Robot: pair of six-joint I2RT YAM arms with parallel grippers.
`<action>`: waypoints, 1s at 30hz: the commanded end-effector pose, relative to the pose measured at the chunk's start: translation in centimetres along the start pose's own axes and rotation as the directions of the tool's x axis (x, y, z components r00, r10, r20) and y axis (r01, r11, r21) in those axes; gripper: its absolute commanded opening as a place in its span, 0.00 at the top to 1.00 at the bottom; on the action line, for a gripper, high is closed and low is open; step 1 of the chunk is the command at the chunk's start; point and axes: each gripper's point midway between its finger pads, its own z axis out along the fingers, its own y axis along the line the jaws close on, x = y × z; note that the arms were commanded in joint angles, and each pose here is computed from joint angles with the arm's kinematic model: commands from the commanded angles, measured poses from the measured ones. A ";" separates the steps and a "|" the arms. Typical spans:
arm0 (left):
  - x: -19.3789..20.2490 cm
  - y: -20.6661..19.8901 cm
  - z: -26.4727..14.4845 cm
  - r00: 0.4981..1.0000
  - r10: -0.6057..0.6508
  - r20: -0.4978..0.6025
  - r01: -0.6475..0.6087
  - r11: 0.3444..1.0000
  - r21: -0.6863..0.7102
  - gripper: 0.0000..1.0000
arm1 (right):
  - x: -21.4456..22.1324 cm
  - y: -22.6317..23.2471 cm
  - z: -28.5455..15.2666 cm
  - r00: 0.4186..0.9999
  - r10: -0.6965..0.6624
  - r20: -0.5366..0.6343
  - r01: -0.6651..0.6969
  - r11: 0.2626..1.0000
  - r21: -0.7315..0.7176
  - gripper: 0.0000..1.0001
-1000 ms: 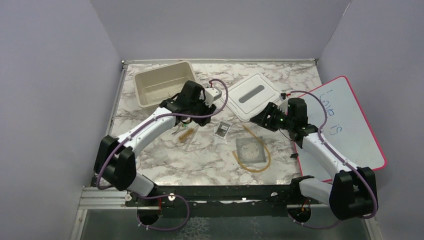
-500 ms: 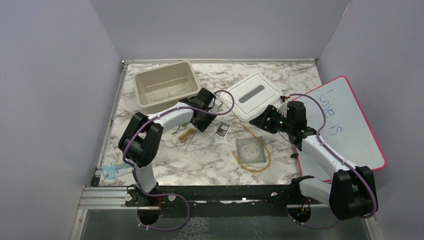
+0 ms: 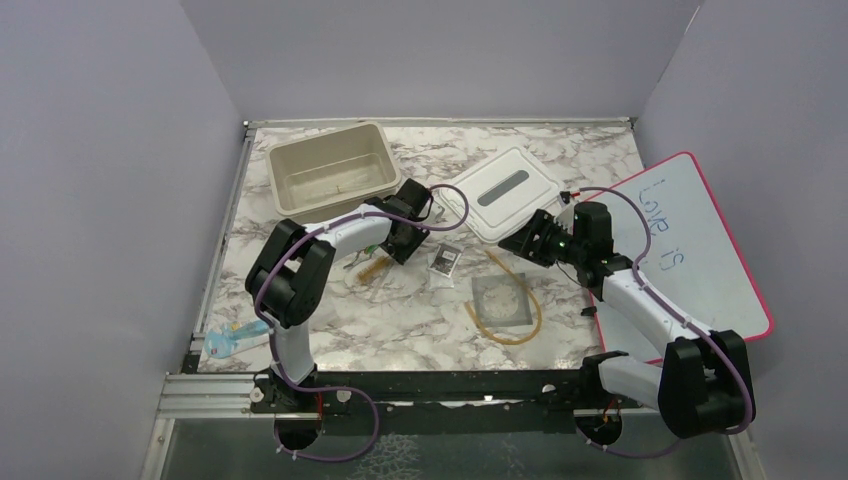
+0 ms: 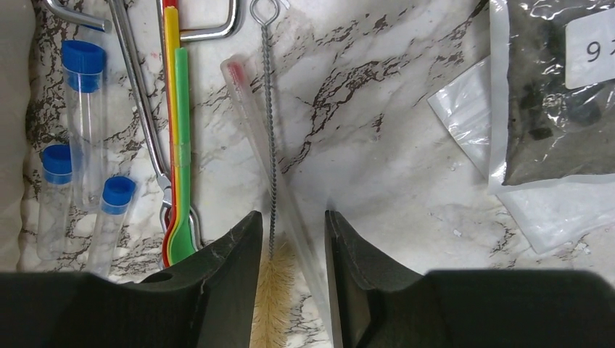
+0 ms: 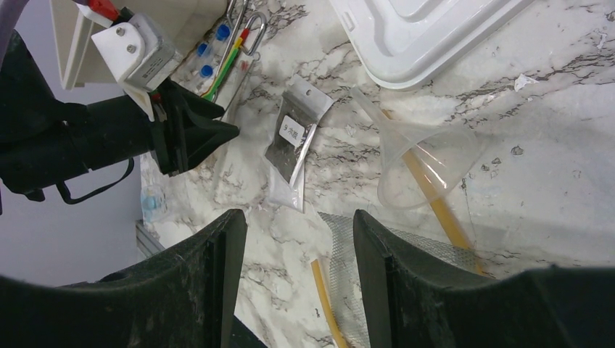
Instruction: Organize the chemistry lab equipment
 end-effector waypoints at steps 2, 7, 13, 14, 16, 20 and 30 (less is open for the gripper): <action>-0.9 0.8 -0.4 1.000 0.007 0.015 -0.007 0.999 -0.044 0.62 | -0.1 0.6 0.1 1.000 -0.016 0.002 0.016 0.999 -0.033 0.39; -1.1 0.8 -1.0 1.000 0.012 0.026 -0.011 0.999 -0.041 0.64 | -0.2 0.9 0.0 1.000 -0.018 0.007 0.019 0.999 -0.036 0.39; -0.8 0.0 -1.2 0.999 0.019 0.030 -0.019 1.000 0.009 0.72 | -0.4 1.1 -0.3 1.000 -0.021 0.016 0.022 0.999 -0.036 0.40; -0.7 0.0 -1.2 0.999 0.019 0.028 -0.019 1.000 0.008 0.74 | -0.5 1.1 -0.3 1.000 -0.021 0.019 0.022 0.999 -0.035 0.40; -0.7 0.1 -1.3 0.999 0.018 0.027 -0.018 1.000 0.000 0.77 | -0.4 1.1 -0.4 1.000 -0.020 0.021 0.021 0.999 -0.036 0.40; -1.2 0.4 -2.1 0.999 0.016 0.048 -0.016 1.000 -0.010 0.80 | -0.3 1.1 -0.5 1.000 -0.019 0.022 0.019 0.999 -0.036 0.40; -1.0 0.6 -2.7 0.998 0.027 0.054 -0.026 0.999 -0.020 1.00 | -0.3 1.2 -0.7 1.000 -0.015 0.027 0.016 0.999 -0.036 0.40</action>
